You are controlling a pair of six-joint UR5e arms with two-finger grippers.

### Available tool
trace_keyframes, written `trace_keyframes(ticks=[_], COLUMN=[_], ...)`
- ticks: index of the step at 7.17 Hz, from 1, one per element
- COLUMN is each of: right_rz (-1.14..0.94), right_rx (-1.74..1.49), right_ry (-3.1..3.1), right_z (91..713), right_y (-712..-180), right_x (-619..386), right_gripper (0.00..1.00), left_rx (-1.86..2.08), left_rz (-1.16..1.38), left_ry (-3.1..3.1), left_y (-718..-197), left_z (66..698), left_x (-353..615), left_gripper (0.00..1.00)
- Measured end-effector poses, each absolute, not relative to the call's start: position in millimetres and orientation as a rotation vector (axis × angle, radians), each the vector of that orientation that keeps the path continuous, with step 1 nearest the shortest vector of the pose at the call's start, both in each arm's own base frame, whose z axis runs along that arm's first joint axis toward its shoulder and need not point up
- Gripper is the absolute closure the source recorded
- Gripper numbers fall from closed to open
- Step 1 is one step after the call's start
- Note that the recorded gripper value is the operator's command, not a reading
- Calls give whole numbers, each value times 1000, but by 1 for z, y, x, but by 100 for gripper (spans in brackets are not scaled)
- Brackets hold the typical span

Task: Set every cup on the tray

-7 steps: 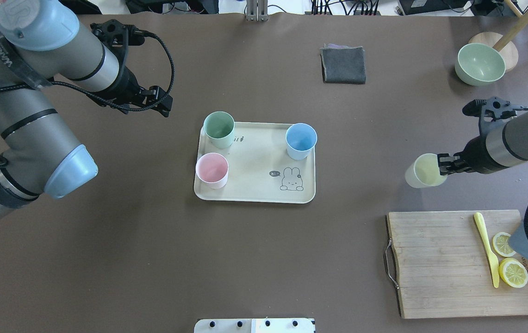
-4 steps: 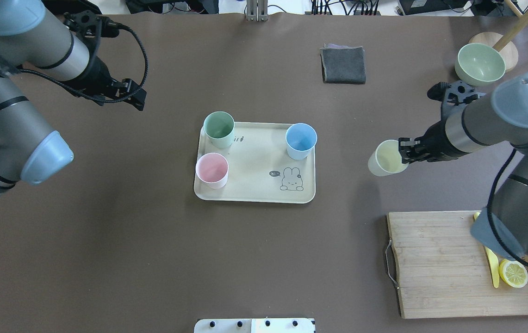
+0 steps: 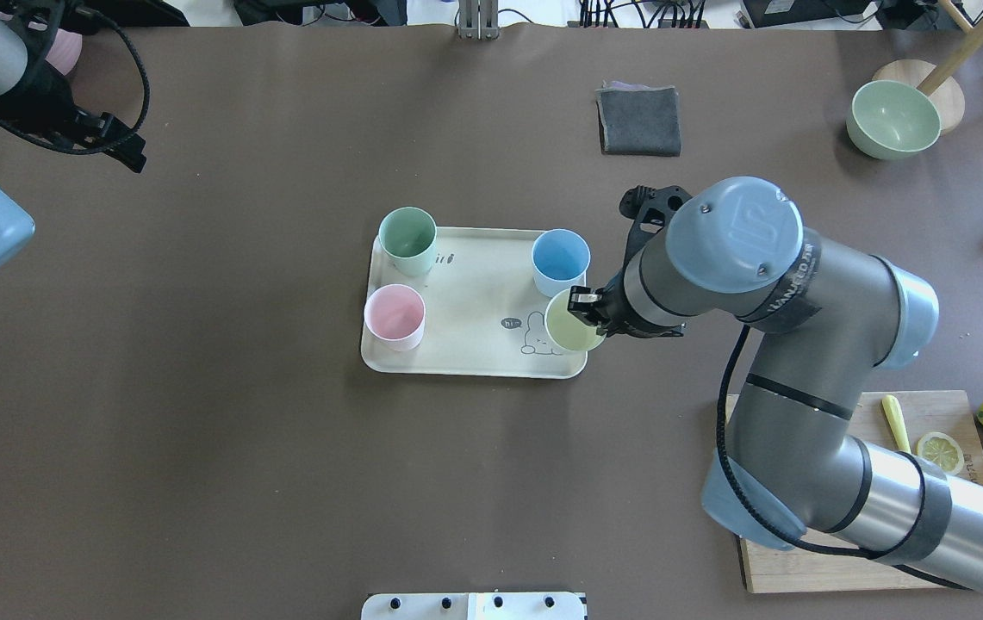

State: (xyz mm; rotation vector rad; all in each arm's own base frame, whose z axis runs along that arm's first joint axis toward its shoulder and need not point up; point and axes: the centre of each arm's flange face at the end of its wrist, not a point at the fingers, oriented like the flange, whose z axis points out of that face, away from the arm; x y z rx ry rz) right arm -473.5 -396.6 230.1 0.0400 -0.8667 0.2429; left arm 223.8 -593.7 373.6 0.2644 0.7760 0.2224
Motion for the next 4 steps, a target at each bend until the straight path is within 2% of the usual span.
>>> trace_keyframes(ticks=[1,2,4], right_rz=[241,241,248], right_rx=[39,39,69], right_ry=[-860,-855,-852], right_z=[226,226,223], right_y=[-398,-400,-404], right_x=[-486,-493,-492], right_gripper=[34,0,0], left_rx=[265,266,262], left_rz=[224,224,223], left_ry=[776,777,776], left_y=[-594,-594,-592], left_z=[374,374,379], left_x=[223,223,221], left_gripper=[2,2,2])
